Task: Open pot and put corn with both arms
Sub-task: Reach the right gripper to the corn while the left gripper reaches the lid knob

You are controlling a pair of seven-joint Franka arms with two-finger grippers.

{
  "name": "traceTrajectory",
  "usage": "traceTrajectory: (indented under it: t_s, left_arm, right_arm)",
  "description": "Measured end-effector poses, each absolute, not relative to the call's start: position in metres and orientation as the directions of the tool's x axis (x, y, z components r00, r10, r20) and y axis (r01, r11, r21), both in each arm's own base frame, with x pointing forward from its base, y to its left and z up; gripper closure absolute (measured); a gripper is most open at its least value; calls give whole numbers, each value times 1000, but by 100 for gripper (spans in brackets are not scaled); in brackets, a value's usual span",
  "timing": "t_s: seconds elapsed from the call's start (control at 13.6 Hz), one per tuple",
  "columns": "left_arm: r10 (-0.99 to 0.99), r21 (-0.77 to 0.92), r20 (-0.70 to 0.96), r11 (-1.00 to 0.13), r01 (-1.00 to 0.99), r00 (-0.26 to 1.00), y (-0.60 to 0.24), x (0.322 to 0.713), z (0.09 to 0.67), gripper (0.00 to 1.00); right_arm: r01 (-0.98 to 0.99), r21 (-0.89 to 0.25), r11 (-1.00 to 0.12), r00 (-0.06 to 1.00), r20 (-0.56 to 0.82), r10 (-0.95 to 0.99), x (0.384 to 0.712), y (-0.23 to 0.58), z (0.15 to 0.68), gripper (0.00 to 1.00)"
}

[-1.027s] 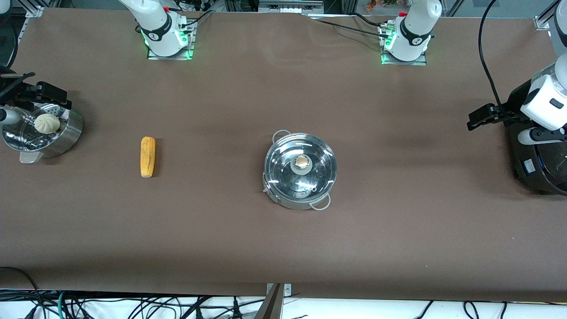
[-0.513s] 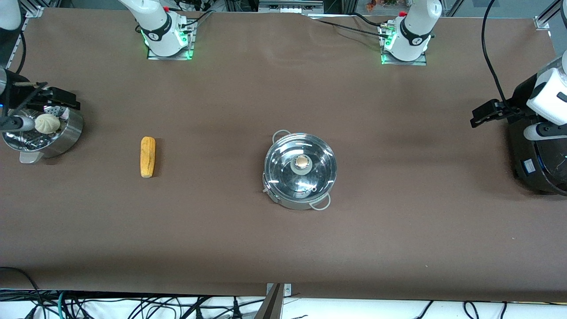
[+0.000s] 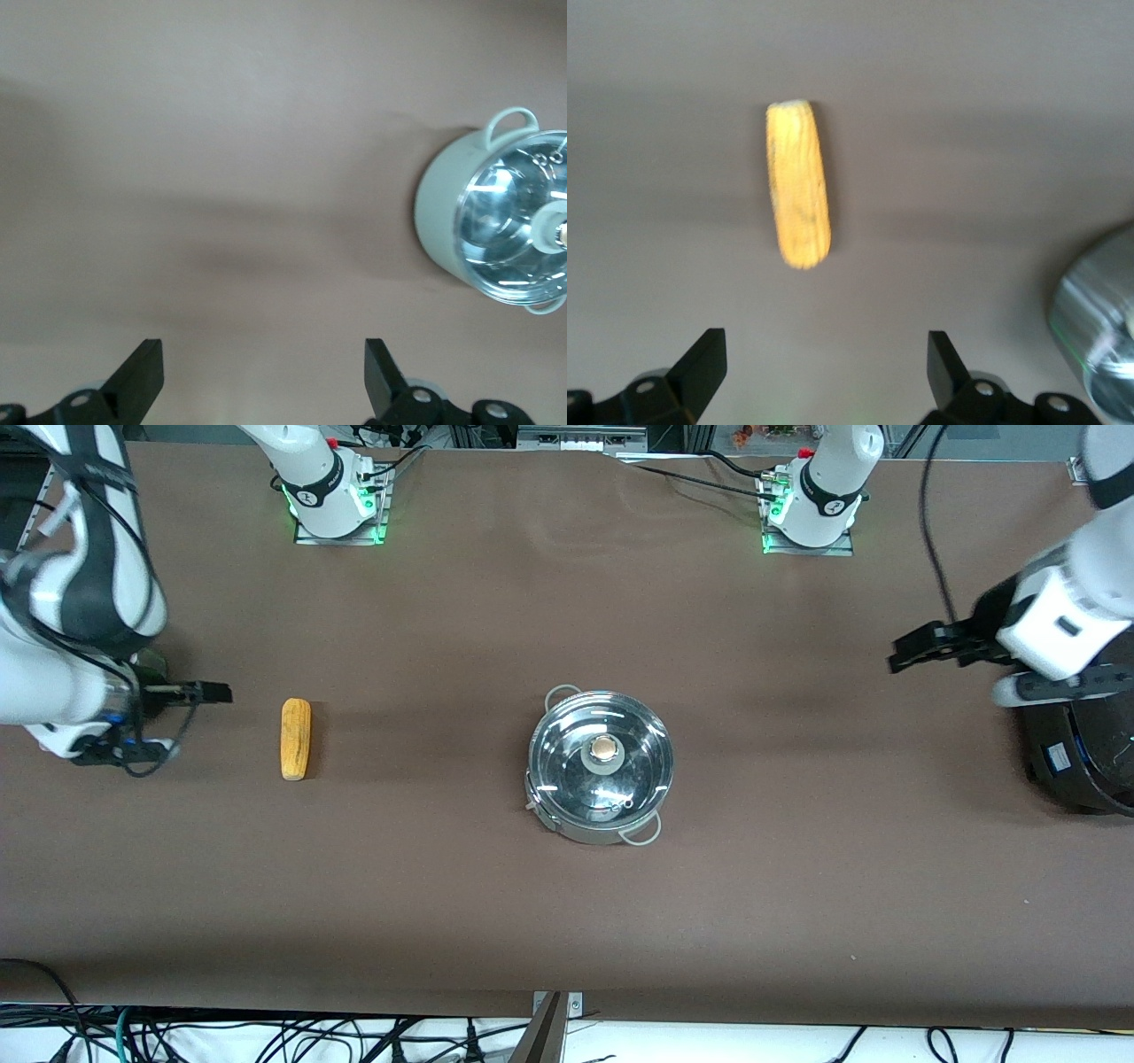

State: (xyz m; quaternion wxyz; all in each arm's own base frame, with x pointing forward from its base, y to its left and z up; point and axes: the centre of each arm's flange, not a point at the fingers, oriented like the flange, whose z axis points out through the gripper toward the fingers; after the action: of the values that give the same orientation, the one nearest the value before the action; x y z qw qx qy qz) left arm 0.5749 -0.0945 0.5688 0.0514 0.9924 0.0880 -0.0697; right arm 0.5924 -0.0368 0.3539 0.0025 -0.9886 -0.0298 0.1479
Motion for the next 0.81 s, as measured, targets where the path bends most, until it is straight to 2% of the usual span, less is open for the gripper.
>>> traceTrajectory:
  t_s: [0.22,0.51,0.81]
  left_arm:
    - [204,68,-172,-974,218,964,-199,587,544,0]
    - [209,83,-154,-971,224,966,-313,601,484,0]
    - [213,106,-137,-968,228,967,-378,607,415,0]
  right_arm:
    - [7,6,-1000,975,-221,6,573,-27,289,0]
    - [-31,13,-999,983,-181,-33,564,7,256,0]
    - [-35,14,-999,985,-171,-37,551,5,204,0]
